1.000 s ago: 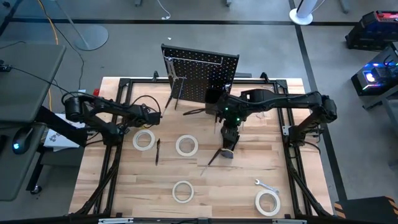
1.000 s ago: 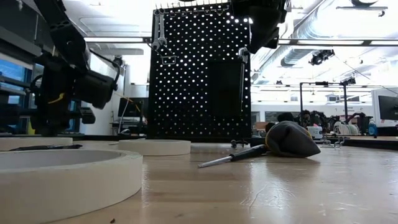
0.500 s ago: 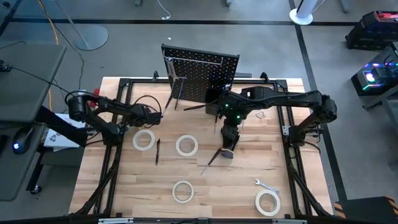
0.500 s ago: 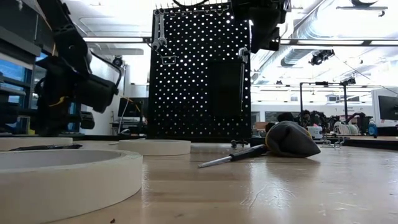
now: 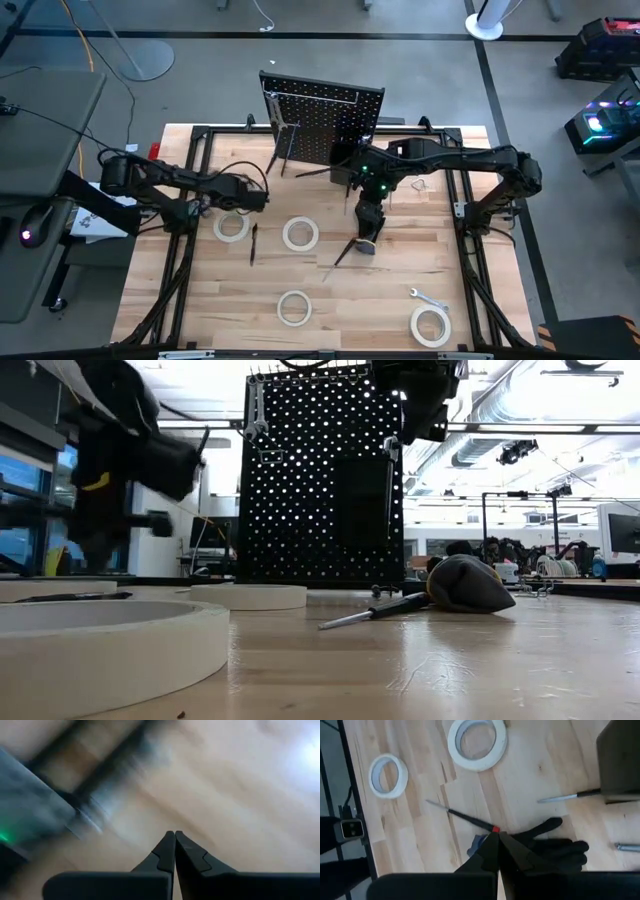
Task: Hang tools onto peg board
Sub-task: Hang the 12 mm tool onto the pegboard aligned with the others
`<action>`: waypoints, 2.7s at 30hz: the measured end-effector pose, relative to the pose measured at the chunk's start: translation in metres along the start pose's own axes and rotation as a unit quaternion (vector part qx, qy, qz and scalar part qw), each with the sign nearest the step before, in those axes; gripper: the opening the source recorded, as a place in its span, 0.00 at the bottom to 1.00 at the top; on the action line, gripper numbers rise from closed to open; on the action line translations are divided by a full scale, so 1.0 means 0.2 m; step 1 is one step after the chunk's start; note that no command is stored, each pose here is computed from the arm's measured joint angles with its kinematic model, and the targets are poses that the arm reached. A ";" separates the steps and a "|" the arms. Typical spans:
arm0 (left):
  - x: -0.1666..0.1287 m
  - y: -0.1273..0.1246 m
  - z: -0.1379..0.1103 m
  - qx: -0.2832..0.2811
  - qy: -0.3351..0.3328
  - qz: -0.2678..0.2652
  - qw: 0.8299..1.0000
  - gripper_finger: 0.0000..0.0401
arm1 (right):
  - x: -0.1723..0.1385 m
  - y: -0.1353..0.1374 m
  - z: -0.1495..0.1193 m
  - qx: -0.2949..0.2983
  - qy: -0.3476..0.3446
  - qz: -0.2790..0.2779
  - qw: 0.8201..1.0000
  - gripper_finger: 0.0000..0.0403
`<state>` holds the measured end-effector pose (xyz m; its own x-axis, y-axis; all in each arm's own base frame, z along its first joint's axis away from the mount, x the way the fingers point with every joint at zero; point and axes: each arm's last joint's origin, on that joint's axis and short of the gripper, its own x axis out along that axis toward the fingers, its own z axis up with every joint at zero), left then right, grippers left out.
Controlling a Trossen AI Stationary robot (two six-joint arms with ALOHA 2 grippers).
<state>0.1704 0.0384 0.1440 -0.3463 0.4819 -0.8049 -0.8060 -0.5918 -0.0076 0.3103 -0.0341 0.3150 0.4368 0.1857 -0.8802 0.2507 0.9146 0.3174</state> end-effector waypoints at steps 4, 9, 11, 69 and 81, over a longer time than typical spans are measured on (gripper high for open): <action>0.05 0.00 0.04 -0.015 -0.016 0.023 0.999 0.00 | -0.01 -0.02 0.02 0.010 -0.015 0.001 1.000 0.00; 0.14 0.00 0.03 -0.011 -0.042 0.060 0.997 0.00 | -0.02 -0.05 0.03 0.025 -0.014 0.019 0.999 0.00; 0.16 -0.01 0.03 -0.014 -0.048 0.074 0.996 0.00 | -0.02 -0.05 0.03 0.034 -0.014 0.020 0.999 0.00; 0.35 0.02 0.05 -0.001 -0.122 0.101 0.987 0.00 | -0.06 -0.20 0.05 0.082 -0.013 0.043 0.996 0.00; 0.41 0.02 0.00 -0.010 -0.120 0.025 0.992 0.00 | -0.06 -0.20 0.05 0.081 -0.012 0.048 0.995 0.00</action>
<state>0.1392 0.0764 0.0782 -0.4913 0.5904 -0.6404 -0.7761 -0.6305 0.0141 0.3029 -0.0759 0.3168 0.4860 0.2588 -0.8347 0.3422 0.8225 0.4543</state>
